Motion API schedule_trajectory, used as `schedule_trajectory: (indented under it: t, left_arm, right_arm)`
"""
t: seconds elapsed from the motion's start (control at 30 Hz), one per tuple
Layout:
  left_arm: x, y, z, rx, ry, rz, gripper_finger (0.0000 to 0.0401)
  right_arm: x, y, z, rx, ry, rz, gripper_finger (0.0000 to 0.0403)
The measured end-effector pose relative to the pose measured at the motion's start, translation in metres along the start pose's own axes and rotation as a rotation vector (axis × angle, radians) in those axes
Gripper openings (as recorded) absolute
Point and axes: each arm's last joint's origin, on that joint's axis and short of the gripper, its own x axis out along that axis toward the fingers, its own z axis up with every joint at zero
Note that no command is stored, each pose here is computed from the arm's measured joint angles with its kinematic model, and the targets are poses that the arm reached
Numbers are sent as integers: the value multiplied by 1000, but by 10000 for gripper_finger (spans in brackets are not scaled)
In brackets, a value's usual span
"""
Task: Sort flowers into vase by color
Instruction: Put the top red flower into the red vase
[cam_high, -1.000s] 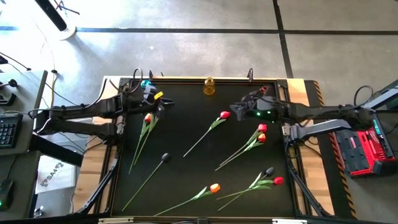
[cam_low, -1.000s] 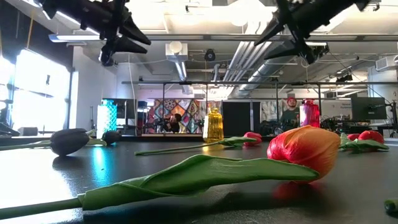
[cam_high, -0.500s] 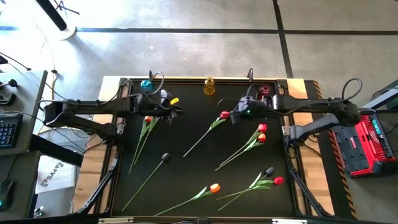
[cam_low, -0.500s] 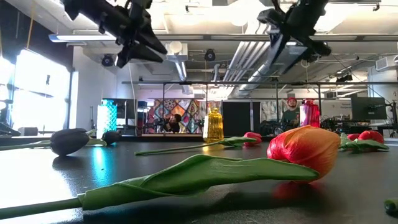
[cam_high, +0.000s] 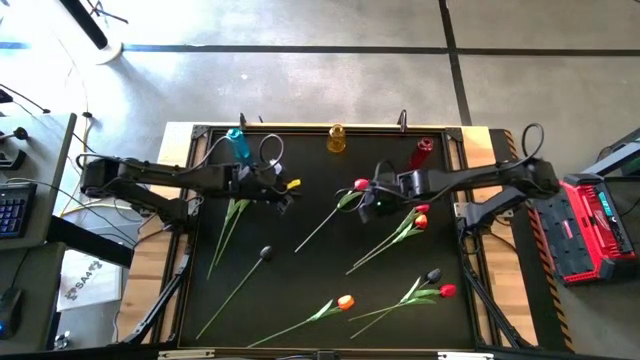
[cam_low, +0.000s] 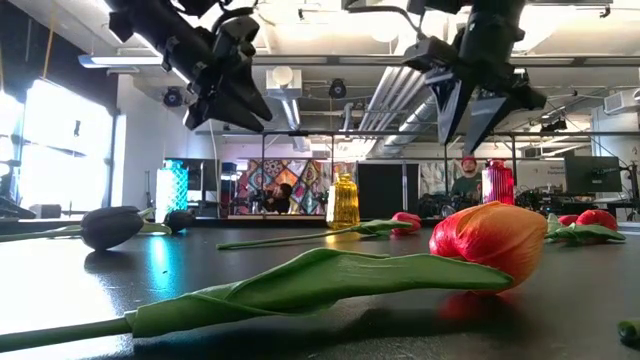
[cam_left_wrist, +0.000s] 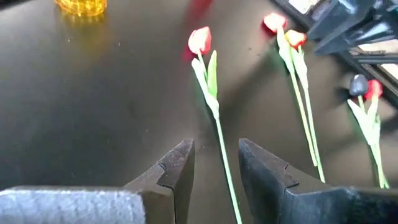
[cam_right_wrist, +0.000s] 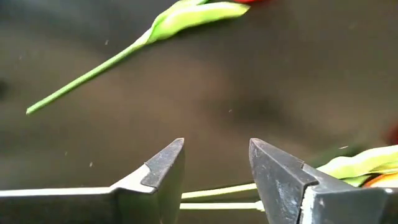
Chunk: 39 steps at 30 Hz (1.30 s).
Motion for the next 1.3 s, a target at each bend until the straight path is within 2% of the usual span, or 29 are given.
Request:
schedule_trajectory:
  t: [0.07, 0.13, 0.2, 0.33, 0.6, 0.7, 0.93, 1.13, 1.3]
  left_arm:
    - [7, -3, -5, 22, 15, 12, 113]
    - [18, -6, -11, 93, 39, 12, 113]
    - [33, -10, -16, 133, 54, -18, 113]
    - [58, -19, -16, 112, 60, -95, 115]
    - [90, -31, -2, 190, 125, 10, 116]
    - [102, -32, -1, 198, 140, 27, 116]
    - [143, -39, 2, 258, 183, 14, 116]
    - [170, -37, 2, 261, 244, 56, 116]
    - [180, -27, -3, 286, 295, 79, 112]
  right_arm:
    - [1, 4, -4, -15, 3, 21, 167]
    - [-1, 6, -6, -36, -5, 40, 167]
    - [-5, 6, -6, -56, -11, 58, 167]
    - [-21, -2, -2, -40, -26, 90, 167]
    - [-40, -12, -4, -29, -41, 120, 167]
    - [-38, -12, -8, -47, -26, 93, 167]
    - [-32, -21, -15, -49, -13, -61, 167]
    - [-27, -25, -16, -68, -1, -80, 167]
    - [5, -38, -26, -36, 32, -85, 167]
